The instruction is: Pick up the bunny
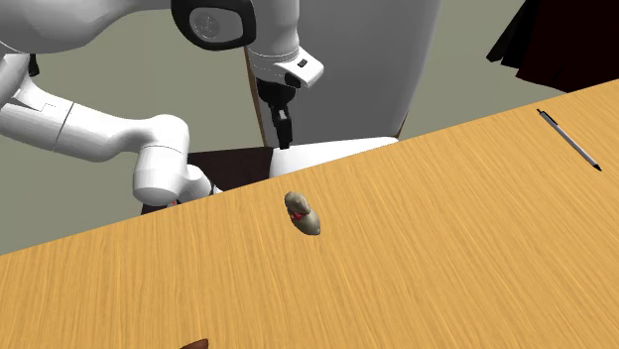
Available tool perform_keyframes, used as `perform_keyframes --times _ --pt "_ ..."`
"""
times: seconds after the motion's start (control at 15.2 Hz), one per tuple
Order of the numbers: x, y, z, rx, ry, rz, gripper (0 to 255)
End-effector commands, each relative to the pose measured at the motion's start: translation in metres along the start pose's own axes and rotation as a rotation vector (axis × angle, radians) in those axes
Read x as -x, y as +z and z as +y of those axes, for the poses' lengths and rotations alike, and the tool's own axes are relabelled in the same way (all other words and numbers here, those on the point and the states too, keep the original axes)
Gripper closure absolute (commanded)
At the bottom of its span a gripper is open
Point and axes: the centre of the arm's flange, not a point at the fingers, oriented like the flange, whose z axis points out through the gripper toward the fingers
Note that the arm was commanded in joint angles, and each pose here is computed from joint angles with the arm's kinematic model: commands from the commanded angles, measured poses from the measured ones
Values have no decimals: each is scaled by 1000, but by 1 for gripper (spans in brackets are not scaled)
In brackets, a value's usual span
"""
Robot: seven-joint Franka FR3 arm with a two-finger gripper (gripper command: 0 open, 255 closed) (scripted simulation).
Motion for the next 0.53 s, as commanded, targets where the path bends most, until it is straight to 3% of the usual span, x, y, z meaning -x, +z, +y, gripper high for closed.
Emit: perform_keyframes --times 0.0,0.46 --pt "0 0 0 0 0 0 0" --pt "3 -28 81 45 1 16 0"
